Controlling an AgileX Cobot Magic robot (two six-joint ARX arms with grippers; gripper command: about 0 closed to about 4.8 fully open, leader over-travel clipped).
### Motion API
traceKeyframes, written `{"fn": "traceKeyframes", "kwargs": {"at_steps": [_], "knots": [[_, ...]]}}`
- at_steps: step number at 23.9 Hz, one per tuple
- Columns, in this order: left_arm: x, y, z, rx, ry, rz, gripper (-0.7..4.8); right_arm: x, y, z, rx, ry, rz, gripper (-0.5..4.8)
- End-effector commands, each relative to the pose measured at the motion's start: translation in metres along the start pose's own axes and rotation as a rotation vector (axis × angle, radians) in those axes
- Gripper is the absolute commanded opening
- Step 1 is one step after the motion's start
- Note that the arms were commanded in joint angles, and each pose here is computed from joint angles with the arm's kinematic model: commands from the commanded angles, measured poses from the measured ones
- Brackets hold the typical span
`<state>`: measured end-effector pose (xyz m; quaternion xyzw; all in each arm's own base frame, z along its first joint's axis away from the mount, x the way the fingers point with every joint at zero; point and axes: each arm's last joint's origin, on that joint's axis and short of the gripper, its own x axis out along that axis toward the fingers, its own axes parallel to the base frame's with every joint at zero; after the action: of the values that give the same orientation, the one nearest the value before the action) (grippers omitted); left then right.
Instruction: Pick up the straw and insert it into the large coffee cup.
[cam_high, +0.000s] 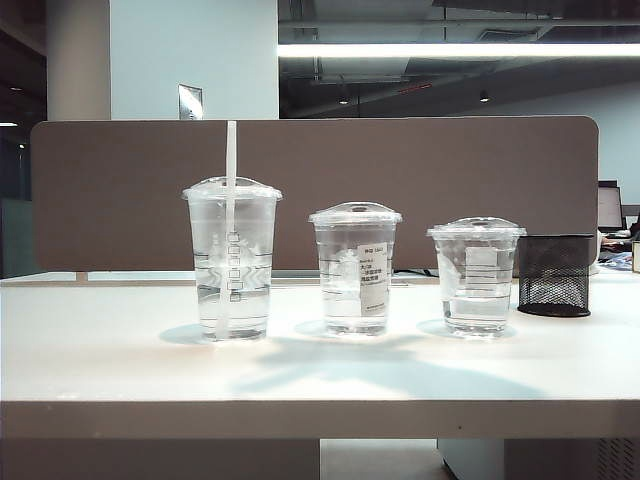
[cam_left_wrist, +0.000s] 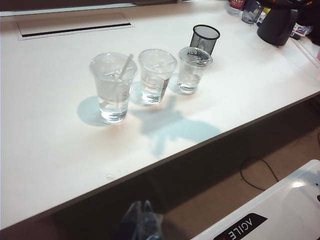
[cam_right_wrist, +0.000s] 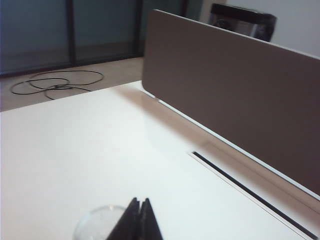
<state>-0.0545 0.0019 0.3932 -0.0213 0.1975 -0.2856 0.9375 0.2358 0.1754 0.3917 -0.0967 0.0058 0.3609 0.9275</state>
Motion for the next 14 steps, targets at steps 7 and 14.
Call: {"fn": "traceKeyframes", "kwargs": {"at_steps": [7, 14], "knots": [[0.000, 0.000, 0.001, 0.005, -0.011, -0.002, -0.03, -0.094, -0.001, -0.054, 0.005, 0.014, -0.180, -0.02], [0.000, 0.000, 0.001, 0.005, -0.011, -0.003, -0.03, -0.162, 0.010, -0.136, 0.118, -0.048, -0.329, -0.02]]}}
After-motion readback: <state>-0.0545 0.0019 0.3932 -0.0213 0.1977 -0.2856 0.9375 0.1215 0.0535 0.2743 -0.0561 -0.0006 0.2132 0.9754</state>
